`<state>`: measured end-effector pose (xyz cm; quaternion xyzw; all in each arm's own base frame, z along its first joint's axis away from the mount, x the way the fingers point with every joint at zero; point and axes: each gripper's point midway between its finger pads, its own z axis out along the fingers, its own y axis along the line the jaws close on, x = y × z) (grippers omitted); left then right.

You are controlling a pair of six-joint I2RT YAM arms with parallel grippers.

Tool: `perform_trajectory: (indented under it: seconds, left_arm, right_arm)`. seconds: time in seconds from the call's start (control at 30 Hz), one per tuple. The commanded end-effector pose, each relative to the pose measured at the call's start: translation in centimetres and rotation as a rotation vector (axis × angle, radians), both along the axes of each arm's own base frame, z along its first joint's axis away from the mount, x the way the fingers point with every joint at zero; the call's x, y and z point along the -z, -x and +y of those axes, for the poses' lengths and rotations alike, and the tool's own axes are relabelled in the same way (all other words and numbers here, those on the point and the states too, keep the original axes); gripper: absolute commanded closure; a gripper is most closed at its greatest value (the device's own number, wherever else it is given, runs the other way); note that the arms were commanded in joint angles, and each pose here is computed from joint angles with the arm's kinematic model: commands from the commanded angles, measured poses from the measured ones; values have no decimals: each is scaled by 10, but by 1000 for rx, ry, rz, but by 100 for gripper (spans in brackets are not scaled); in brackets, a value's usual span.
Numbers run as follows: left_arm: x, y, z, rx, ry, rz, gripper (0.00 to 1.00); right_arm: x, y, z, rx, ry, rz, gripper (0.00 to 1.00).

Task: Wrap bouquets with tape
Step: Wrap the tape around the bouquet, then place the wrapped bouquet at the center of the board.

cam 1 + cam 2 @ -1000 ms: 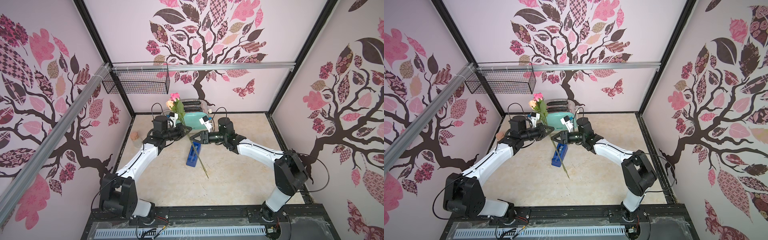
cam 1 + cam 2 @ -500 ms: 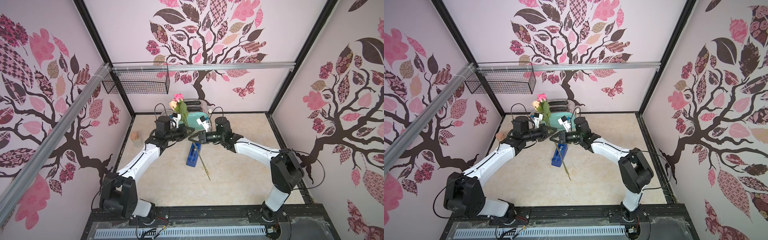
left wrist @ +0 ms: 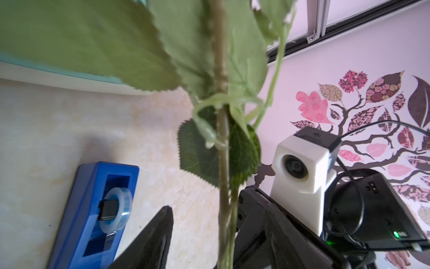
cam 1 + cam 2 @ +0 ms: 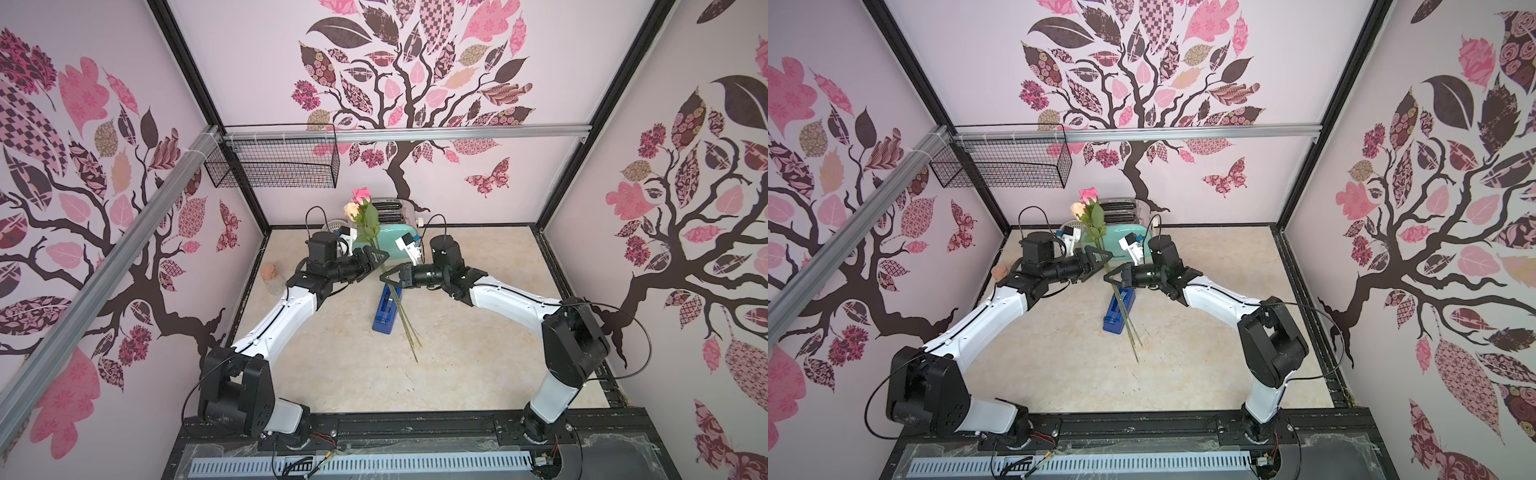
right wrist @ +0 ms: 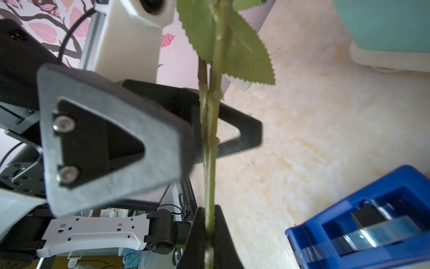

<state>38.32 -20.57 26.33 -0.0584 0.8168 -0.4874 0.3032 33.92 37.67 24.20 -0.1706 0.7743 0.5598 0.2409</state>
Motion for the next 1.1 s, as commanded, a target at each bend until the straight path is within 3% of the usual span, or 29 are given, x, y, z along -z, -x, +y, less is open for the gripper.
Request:
perform_trajectory:
  seconds: [0.0, 0.2, 0.33, 0.47, 0.73, 1.07]
  left_arm:
    - [-36, 1, 17, -41, -10, -82, 24]
    - [-29, 6, 48, -159, -169, -52, 17]
    - [-21, 12, 57, -199, -205, -36, 16]
    - [-12, 17, 63, -222, -224, -15, 17]
    - [-3, 23, 65, -222, -243, -4, 18]
    - [0, 28, 69, -231, -266, -3, 18]
  right_arm:
    - [-25, -8, -23, 88, 30, -110, 100]
    - [-10, -46, -94, 366, 169, -123, 100]
    - [12, -67, -161, 579, 359, -121, 100]
    - [37, -76, -217, 689, 483, -88, 100]
    - [110, -85, -273, 731, 898, -103, 100]
    - [185, -99, -263, 630, 991, 109, 100]
